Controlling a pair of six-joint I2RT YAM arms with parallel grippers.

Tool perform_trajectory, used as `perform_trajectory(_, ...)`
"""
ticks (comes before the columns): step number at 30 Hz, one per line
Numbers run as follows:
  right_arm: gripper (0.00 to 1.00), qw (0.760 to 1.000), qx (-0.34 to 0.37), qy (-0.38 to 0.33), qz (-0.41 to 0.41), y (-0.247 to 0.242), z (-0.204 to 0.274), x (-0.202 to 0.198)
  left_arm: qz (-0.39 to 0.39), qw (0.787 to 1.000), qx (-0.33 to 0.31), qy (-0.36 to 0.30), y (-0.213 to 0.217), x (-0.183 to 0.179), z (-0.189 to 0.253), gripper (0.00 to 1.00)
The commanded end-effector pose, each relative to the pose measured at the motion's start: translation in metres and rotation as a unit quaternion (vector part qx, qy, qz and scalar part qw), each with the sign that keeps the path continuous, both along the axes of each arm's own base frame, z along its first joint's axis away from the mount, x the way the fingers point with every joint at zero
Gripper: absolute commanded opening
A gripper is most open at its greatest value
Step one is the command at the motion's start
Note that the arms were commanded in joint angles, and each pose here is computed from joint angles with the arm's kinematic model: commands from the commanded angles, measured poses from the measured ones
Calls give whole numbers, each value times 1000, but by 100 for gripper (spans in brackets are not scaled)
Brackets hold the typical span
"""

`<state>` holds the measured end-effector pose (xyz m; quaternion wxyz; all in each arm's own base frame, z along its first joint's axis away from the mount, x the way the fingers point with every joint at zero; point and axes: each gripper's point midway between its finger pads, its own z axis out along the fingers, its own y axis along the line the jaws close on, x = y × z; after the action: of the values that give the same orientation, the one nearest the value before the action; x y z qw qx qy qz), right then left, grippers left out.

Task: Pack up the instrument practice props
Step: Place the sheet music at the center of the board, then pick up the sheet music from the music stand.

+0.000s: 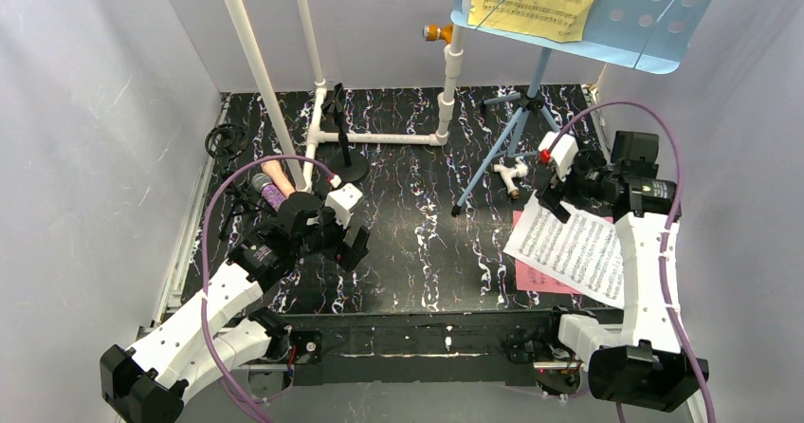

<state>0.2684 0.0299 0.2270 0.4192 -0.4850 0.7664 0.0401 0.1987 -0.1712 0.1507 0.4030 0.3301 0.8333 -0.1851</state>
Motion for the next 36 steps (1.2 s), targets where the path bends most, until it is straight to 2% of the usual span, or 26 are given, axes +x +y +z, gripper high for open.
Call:
perform_trajectory(1,98,987,138,-27,77,53,68,-23,-1,1000,2,2,2,-1,1,100)
perform_trajectory(10,98,958,266,-61,85,79,173,-8,0,1000,3,3,2,-1,0,100)
perform_trajectory(20,98,913,374,-155,48,80,297,21,0,1000,5,4,2,0,-1,100)
perform_trajectory(26,97,890,410,-198,-11,66,338,44,0,1000,5,3,2,0,-1,100)
perform_trajectory(36,95,855,452,-240,-90,42,374,65,-1,1000,6,5,2,0,-2,100)
